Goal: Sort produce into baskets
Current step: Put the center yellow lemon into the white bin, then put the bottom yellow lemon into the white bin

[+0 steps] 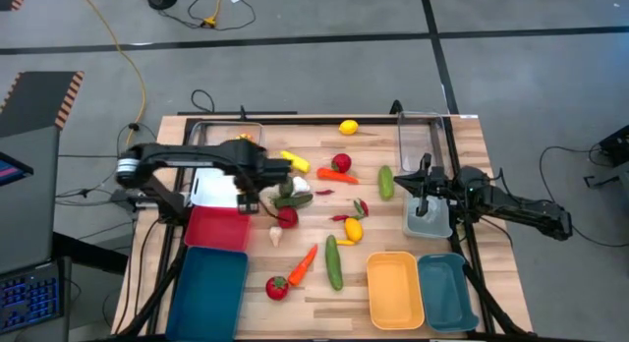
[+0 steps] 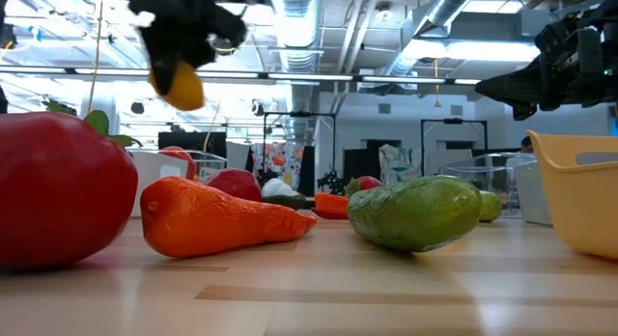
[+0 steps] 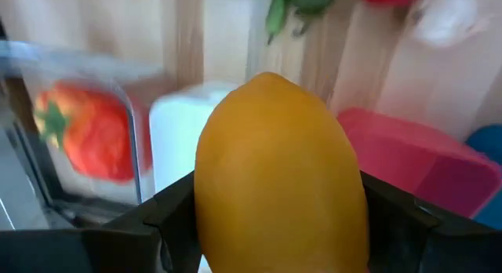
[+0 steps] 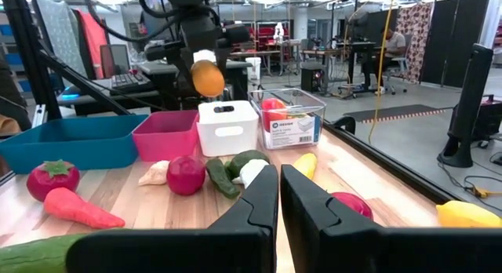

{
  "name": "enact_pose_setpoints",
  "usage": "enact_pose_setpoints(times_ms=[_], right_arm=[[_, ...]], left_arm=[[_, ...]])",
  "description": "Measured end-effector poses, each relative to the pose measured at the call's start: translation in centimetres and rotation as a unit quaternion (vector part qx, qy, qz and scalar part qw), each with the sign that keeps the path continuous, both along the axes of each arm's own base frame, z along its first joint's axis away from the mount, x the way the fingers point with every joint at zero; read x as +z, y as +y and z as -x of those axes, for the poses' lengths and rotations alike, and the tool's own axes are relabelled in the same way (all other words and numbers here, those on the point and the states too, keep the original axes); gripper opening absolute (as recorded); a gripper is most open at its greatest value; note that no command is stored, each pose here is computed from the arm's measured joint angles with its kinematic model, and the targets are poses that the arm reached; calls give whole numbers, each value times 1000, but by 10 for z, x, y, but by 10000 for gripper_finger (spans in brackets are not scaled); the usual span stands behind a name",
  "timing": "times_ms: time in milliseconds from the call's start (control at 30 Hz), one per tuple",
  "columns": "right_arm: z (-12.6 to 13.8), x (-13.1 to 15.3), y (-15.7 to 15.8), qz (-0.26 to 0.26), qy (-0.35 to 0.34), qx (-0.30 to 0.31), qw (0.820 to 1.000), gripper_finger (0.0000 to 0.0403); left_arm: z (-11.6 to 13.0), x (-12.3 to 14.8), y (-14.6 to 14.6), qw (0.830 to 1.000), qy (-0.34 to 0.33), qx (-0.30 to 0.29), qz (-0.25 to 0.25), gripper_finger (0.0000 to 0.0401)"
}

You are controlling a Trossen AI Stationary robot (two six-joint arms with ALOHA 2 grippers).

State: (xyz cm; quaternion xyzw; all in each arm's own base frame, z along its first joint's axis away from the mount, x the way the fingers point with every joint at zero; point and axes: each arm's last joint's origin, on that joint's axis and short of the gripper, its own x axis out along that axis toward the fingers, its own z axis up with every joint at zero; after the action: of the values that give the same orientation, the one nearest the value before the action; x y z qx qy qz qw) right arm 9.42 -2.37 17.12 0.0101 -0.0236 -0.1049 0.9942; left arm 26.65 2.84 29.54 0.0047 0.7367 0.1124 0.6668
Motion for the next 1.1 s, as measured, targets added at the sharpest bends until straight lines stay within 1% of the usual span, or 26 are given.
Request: enact_pose_setpoints(times_ms=[167, 233, 333, 433, 567, 700, 833, 967, 1100], right_arm=[[0, 0, 0, 0, 0, 0, 1000, 47], [0, 0, 0, 0, 0, 0, 1000, 47], [0, 0, 0, 0, 0, 0, 1000, 47], [0, 0, 0, 0, 0, 0, 1000, 47], [0, 1, 0, 2, -5, 0, 1000, 47], [1, 9, 0, -10, -50, 2, 999, 47], [3, 20, 1, -6, -75, 4, 997, 53], [6, 30, 2, -2, -91, 4, 996, 76], [9, 41, 2, 2, -105, 4, 994, 119]], left_arm=[[37, -13, -2, 999, -4, 36, -11, 249], [46, -19, -3, 998, -3, 55, -21, 250], [55, -28, -3, 997, 10, 69, -23, 256], [58, -36, -4, 997, 26, 72, -23, 273], [59, -45, -4, 996, 44, 71, -26, 307], [62, -49, -3, 995, 55, 68, -44, 334], [63, -51, -2, 995, 60, 62, -52, 342], [59, -52, -2, 997, 39, 49, -50, 340], [52, -53, -1, 998, 7, 33, -50, 339]])
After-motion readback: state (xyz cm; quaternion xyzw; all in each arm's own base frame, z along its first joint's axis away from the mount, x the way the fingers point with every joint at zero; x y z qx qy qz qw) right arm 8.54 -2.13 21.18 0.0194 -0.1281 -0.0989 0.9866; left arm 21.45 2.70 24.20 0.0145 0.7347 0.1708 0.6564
